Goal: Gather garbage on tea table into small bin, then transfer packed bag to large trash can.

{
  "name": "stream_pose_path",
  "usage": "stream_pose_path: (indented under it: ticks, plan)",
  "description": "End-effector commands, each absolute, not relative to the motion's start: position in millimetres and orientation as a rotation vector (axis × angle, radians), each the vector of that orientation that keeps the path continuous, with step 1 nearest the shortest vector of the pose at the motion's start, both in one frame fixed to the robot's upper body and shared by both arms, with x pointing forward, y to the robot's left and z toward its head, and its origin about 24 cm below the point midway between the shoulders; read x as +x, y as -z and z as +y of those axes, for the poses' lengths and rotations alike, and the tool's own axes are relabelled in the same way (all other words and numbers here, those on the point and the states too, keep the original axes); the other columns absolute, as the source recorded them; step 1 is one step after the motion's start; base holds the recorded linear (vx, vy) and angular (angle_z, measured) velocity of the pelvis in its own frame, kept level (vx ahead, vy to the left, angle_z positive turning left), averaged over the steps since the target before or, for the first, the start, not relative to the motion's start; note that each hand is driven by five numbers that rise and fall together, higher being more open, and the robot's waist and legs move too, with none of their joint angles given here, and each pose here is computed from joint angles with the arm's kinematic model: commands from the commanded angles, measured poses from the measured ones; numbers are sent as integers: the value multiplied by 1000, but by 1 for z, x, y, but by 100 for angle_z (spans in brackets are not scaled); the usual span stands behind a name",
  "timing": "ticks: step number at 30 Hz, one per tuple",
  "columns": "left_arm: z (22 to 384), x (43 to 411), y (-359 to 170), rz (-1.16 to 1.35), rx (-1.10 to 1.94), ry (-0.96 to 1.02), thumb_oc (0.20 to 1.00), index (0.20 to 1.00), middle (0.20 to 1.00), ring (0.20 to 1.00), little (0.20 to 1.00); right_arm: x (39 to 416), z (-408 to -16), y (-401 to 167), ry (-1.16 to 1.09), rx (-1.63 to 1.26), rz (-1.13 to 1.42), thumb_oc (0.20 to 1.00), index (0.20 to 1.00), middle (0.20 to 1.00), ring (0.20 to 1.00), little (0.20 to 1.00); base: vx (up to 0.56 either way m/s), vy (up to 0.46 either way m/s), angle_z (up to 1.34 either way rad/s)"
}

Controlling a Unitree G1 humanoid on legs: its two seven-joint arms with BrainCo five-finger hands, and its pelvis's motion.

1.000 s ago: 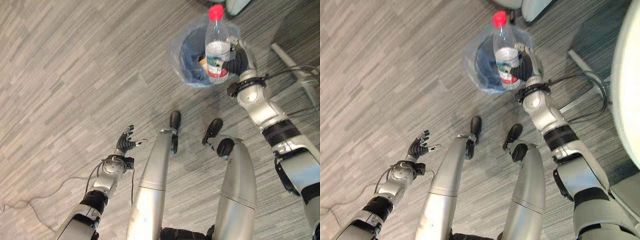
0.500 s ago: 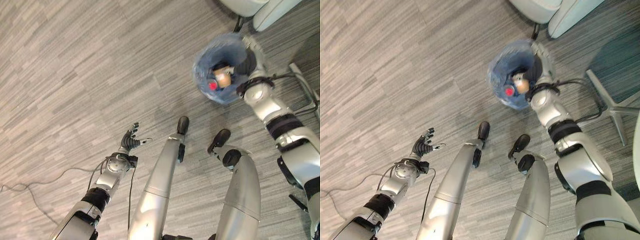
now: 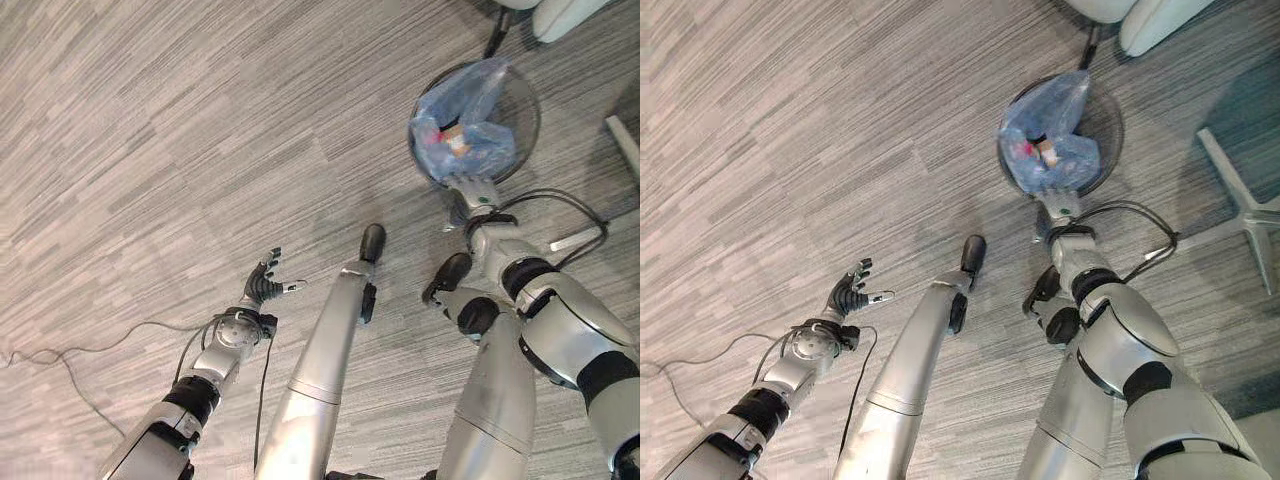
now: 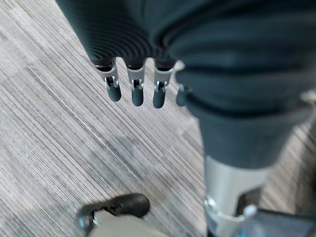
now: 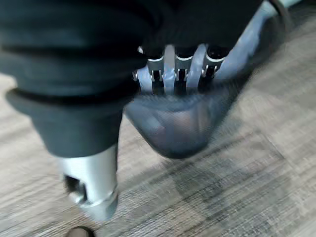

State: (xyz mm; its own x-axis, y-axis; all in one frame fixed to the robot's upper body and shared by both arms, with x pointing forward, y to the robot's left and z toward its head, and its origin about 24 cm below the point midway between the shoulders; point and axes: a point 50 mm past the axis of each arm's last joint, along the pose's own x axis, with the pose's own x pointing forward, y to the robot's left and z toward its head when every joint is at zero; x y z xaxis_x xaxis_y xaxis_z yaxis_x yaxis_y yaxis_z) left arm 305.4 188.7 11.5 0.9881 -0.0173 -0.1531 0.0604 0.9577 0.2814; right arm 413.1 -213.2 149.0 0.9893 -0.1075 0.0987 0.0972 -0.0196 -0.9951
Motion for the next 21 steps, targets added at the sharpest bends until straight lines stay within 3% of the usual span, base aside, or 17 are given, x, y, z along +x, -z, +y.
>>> stream_pose_path:
  ticks: [1,14,15,21]
  plan:
    - [198,299,-8,153,286,9,1000,1000,1000,1000,1000,415,-203,-166,156,-1493,-98,200,200,200,200,200,-15,-9,6]
    - [200,298,-3,180,270,-16,1000,1000,1000,1000,1000,408,-180,-181,119,-1309,-283,200,200,200,200,200,-22,-3,-7]
    - [201,297,-2,185,276,-16,1000,1000,1000,1000,1000,408,-181,-178,111,-1323,-271,1000,1000,1000,1000,1000,-21,-30,0]
    - [203,298,-2,185,284,-26,1000,1000,1000,1000,1000,409,-180,-168,104,-1333,-231,1000,1000,1000,1000,1000,0,0,0]
